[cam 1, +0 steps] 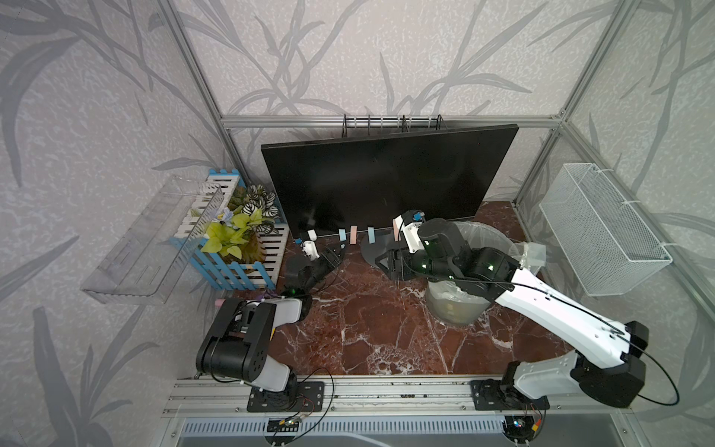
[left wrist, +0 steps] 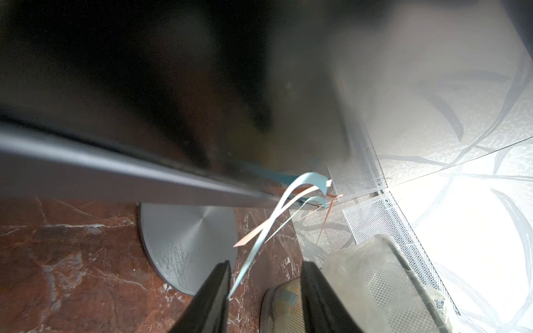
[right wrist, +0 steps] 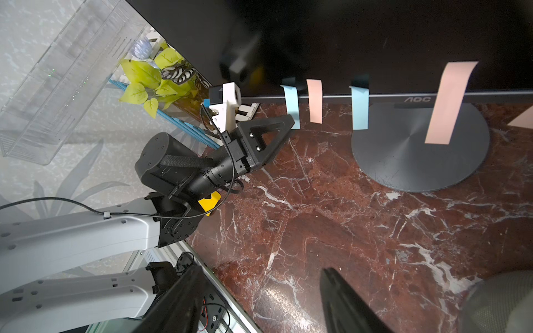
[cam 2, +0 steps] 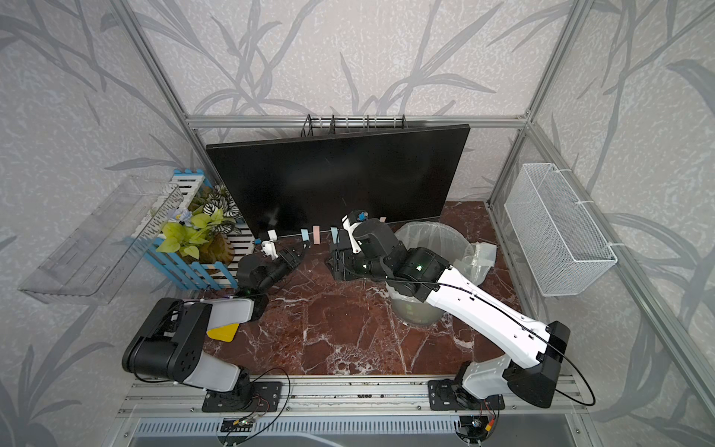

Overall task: Remove the sticky note from the monitor
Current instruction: Tear off the sticky note from the monitor.

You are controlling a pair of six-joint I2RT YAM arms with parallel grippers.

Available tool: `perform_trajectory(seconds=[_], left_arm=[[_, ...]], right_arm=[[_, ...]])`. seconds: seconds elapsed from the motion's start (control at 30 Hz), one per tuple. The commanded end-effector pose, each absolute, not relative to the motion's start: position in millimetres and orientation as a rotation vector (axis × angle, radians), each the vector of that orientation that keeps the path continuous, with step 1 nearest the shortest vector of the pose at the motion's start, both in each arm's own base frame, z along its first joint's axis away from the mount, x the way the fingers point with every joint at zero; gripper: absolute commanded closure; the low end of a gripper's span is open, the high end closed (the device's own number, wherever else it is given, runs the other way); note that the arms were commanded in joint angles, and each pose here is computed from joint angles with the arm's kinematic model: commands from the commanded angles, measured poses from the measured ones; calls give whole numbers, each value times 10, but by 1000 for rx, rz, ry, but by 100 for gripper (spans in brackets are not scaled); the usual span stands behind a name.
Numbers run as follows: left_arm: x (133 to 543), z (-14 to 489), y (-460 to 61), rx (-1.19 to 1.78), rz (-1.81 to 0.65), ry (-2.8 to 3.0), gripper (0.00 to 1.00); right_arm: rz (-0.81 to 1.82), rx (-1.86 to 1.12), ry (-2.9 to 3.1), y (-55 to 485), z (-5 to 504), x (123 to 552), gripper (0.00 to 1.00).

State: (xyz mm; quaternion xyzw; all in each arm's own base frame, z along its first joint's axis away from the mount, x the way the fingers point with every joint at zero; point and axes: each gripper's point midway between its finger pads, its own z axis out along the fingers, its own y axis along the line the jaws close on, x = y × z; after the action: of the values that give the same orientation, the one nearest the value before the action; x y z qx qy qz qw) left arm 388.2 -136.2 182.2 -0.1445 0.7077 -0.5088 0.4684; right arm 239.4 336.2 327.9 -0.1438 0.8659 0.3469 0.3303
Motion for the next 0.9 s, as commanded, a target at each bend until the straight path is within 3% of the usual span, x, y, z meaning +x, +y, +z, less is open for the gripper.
perform_trajectory(seconds=[0.0, 0.2, 0.37, 0.87], left_arm=[[3928, 1958, -1348, -315, -1249, 1690, 64], [3899, 1956, -1325, -328, -1244, 1690, 80], [3851, 1965, -1312, -334, -1237, 1695, 100], [3289, 2183, -1228, -363, -1203, 1744, 100]], right_arm=[[896, -383, 2243, 3308, 3344, 2366, 32], [896, -382, 2244, 3298, 3340, 2360, 32], [888, -377, 2242, 3263, 3347, 2353, 32], [815, -276, 2204, 2857, 3455, 2456, 32]])
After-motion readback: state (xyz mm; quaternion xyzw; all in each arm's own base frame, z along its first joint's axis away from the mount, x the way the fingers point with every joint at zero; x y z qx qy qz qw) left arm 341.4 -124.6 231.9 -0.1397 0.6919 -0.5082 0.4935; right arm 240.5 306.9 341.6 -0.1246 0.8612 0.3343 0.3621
